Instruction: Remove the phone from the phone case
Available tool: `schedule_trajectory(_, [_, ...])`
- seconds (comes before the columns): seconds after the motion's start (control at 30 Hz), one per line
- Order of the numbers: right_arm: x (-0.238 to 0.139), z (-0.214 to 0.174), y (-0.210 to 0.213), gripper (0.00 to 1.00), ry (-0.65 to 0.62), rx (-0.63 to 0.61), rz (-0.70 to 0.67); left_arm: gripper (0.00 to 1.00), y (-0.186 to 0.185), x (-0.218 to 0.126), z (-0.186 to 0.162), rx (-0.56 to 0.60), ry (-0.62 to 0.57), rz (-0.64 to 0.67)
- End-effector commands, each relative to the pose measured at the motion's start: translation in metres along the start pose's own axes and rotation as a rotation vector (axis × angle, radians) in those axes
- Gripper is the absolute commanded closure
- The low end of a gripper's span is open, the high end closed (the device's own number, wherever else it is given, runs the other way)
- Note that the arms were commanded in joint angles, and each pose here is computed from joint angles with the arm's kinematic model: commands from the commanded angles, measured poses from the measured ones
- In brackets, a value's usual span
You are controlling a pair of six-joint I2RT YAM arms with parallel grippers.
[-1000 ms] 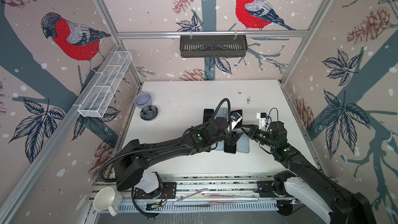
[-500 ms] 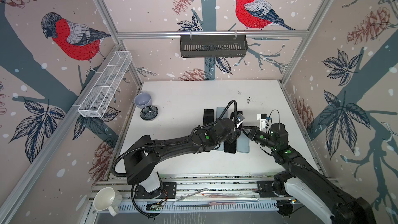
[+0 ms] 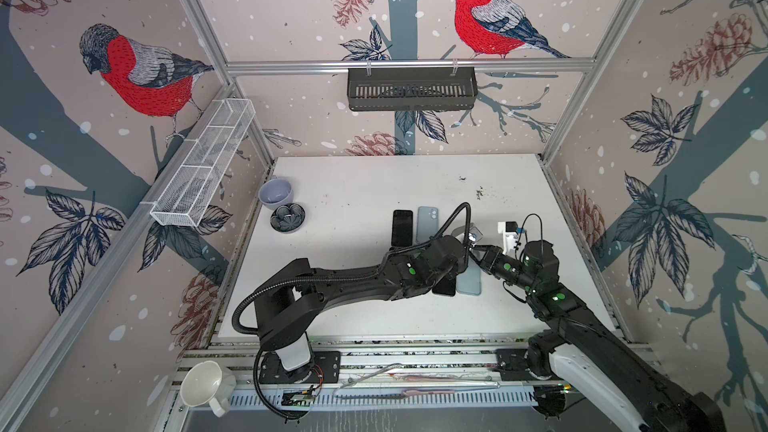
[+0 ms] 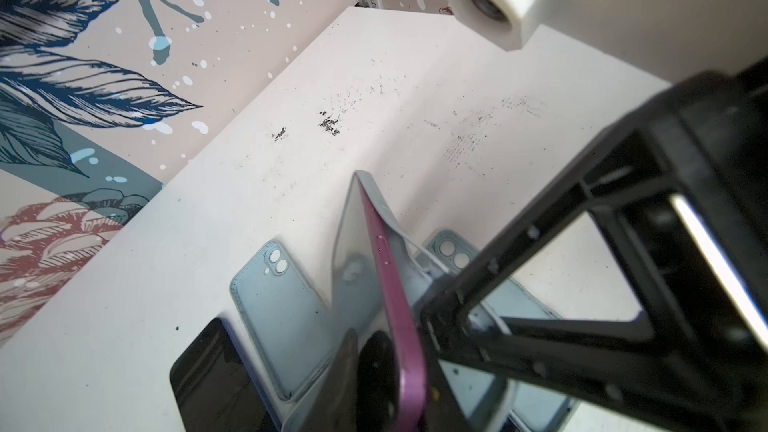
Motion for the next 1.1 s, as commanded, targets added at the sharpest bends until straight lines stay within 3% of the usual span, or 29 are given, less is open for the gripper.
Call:
schedule_trajectory(0.0, [-0.002, 0.011, 0.015, 1.0, -0.037, -0.043, 0.079, 0.85, -0.006, -0.001, 0.011, 0.035, -0.068, 0.039])
schedule_trajectory(0.13, [-0.003, 0.011, 0.017, 1.0, -0.035, -0.045, 0.08, 0.92, -0.013, -0.005, 0.015, 0.071, -0.105, 0.111])
schedule_trajectory(0.43, [-0.004, 0.011, 0.017, 1.0, -0.031, -0.042, 0.079, 1.0, -0.017, -0.01, 0.019, 0.078, -0.127, 0.114])
schedule_trajectory(1.07, [-0.011, 0.004, 0.003, 1.0, -0.056, -0.01, 0.04, 1.0, -0.004, -0.045, 0.038, 0.064, -0.241, 0.182])
Point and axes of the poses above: each gripper's point midway between its finger pads, its own x axis out along the fingers, its own y axis along the line the jaws close on, z = x × y, the point moved 9 cm from there along -x, back along the fingers, and after that the axes turned 12 degrees about -x, right-handed, at the moved point
